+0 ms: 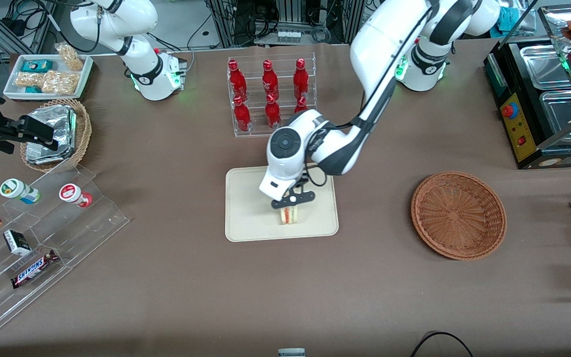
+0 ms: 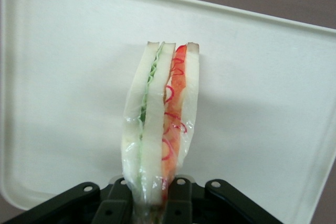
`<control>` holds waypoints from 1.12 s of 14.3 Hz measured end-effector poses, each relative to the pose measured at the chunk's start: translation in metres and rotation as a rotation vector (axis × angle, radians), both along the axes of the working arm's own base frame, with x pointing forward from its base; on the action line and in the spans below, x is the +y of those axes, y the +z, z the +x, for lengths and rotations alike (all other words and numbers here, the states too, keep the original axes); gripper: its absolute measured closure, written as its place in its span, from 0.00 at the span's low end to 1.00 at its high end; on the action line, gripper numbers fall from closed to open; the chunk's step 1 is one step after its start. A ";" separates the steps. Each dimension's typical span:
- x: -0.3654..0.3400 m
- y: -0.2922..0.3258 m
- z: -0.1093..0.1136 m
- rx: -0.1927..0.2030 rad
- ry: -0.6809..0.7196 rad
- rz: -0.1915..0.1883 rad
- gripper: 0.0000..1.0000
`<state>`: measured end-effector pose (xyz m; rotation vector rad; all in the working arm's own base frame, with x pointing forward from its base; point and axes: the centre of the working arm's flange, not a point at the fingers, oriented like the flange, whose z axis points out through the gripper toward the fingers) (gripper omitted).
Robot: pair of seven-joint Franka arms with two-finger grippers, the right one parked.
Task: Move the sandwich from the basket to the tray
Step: 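Carry the sandwich with the left gripper over the white tray, then lower the sandwich onto the tray and open the left gripper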
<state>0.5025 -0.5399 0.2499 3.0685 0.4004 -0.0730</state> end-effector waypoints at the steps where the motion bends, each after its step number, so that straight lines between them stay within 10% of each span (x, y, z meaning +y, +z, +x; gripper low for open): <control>1: -0.007 -0.005 -0.003 -0.004 0.008 -0.006 0.85; 5: -0.014 -0.021 -0.009 -0.001 0.010 -0.008 0.85; 14: -0.013 0.065 -0.002 -0.036 0.017 -0.016 0.01; 16: 0.003 0.104 0.000 -0.030 0.017 0.025 0.00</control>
